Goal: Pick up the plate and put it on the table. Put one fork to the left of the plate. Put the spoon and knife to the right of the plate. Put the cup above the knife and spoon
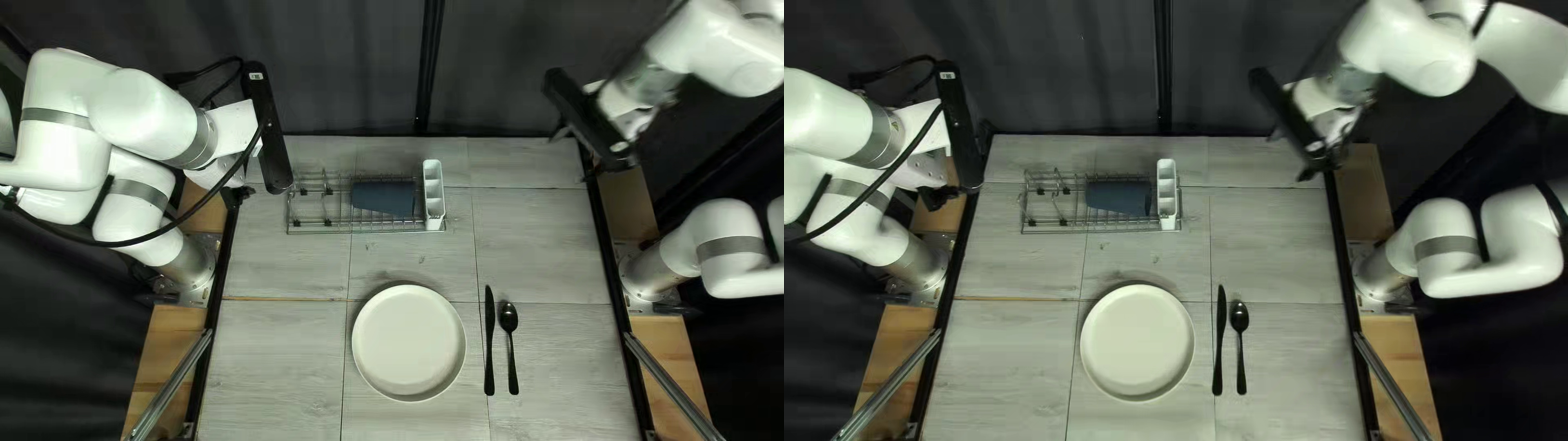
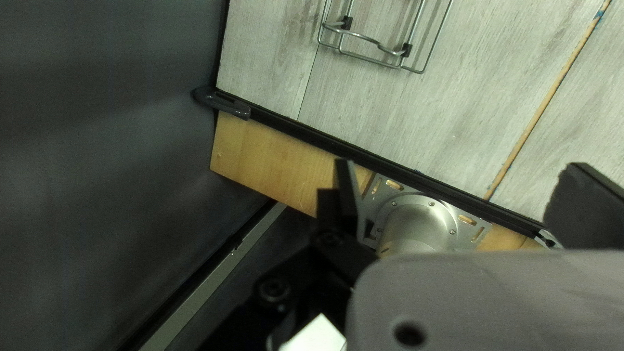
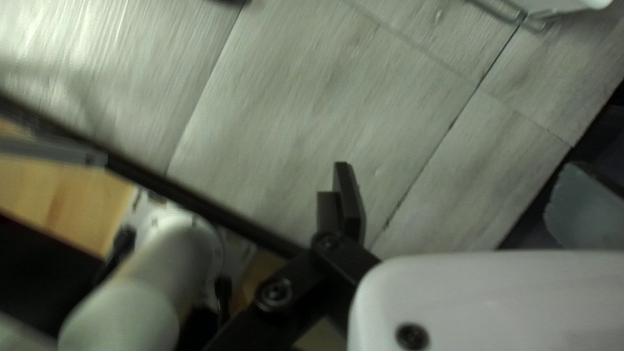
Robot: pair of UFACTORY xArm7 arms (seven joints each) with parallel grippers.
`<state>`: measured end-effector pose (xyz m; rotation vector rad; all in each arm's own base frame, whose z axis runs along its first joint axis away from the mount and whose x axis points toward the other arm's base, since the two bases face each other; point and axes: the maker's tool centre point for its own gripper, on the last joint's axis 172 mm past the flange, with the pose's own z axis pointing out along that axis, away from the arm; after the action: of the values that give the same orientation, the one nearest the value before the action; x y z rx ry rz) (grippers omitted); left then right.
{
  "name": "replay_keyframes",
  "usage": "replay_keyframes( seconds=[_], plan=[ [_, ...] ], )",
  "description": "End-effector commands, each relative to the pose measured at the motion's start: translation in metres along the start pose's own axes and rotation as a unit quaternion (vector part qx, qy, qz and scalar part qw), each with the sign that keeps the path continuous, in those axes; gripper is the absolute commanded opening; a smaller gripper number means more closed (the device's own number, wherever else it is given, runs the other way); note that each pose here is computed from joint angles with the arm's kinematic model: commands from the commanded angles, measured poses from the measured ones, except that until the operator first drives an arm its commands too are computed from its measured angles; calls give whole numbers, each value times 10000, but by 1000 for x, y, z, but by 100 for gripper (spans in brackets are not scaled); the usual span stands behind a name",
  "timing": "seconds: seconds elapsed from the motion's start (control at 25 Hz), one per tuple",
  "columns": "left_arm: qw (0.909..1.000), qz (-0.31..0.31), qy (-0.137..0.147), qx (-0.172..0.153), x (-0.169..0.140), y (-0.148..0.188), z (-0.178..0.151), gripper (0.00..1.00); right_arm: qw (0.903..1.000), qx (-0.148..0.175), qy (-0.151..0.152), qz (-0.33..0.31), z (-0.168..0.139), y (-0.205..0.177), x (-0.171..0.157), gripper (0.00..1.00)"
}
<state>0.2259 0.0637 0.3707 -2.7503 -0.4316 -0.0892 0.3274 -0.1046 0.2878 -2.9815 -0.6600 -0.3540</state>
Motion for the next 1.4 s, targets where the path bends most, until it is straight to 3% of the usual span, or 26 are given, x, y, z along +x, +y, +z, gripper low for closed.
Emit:
replay_keyframes(
  seconds=[0.04, 0.28, 0.48, 1.0, 1.04, 1.12, 1.4],
  plan=[
    [10000, 0, -1, 0, 0, 0, 0, 100, 9992, 72, -126, 380, 54, -2, 40, 100],
    [10000, 0, -1, 0, 0, 0, 0, 100, 9968, -61, -630, 488, 114, -4, 96, 100],
    [10000, 0, -1, 0, 0, 0, 0, 100, 9936, -256, -902, 626, 143, 15, 120, 100],
    [10000, 0, -1, 0, 0, 0, 0, 100, 9896, -367, -1020, 941, 170, 36, 137, 100],
    [10000, 0, -1, 0, 0, 0, 0, 100, 9890, -392, -1050, 969, 171, 36, 137, 88],
    [10000, 0, -1, 0, 0, 0, 0, 100, 9883, -419, -1067, 1011, 171, 35, 138, 0],
    [10000, 0, -1, 0, 0, 0, 0, 100, 9785, -732, -1288, 1432, 168, 33, 137, 0]
  ],
)
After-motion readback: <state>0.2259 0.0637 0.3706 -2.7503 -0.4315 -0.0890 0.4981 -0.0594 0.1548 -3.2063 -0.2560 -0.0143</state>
